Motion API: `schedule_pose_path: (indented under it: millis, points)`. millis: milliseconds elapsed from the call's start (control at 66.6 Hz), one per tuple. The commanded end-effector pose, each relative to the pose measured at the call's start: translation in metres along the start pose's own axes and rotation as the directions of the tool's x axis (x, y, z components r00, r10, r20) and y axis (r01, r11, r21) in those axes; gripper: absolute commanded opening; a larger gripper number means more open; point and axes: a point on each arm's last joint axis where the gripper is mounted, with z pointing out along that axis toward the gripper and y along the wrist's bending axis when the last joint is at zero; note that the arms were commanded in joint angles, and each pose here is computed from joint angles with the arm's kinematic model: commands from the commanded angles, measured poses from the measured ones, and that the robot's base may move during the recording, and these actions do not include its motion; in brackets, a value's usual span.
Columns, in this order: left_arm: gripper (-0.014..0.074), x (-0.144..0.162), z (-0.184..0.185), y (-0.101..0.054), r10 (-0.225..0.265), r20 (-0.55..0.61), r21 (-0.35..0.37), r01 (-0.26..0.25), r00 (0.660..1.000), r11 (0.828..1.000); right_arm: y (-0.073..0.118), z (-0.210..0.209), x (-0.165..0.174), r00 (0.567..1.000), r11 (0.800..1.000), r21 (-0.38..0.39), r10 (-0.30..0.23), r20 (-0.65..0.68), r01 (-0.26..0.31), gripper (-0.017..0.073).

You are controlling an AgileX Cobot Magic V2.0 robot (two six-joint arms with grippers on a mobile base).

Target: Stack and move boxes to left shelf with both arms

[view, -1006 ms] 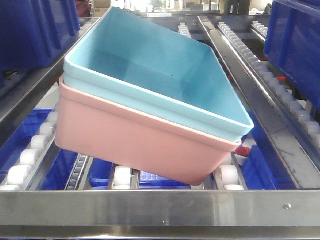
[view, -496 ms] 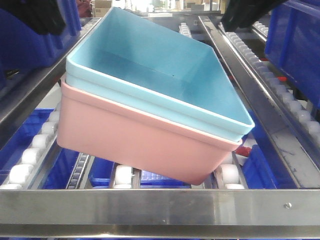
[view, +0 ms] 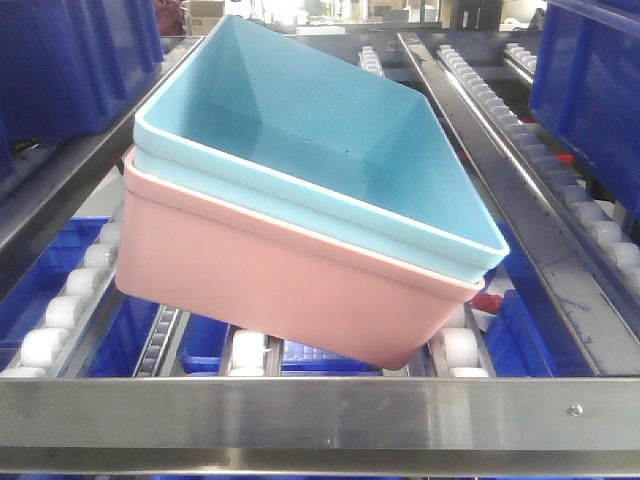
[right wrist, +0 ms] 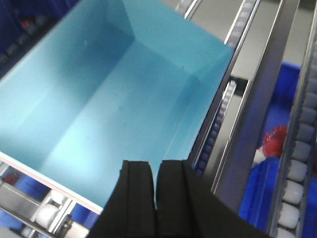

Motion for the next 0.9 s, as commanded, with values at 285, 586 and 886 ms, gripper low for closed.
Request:
schedule_pose_path:
  millis: [285, 586, 886]
  points:
    - [-0.0003, 0.024, -0.055, 0.001, 0.022, 0.236, 0.178, -0.065, 0.971, 0.982, -0.011, -0.081, 0.032, 0.960, 0.998, -0.055, 0.003, 0.279, 0.013, 0.0055]
    - [-0.0003, 0.028, -0.053, 0.002, 0.025, 0.223, 0.175, -0.066, 0.974, 0.982, -0.013, -0.080, 0.039, 0.966, 0.999, -0.047, 0.002, 0.259, 0.011, 0.0055]
    - [-0.0003, 0.028, -0.053, 0.002, 0.025, 0.223, 0.175, -0.066, 0.974, 0.982, -0.013, -0.080, 0.039, 0.966, 0.999, -0.047, 0.002, 0.259, 0.011, 0.0055]
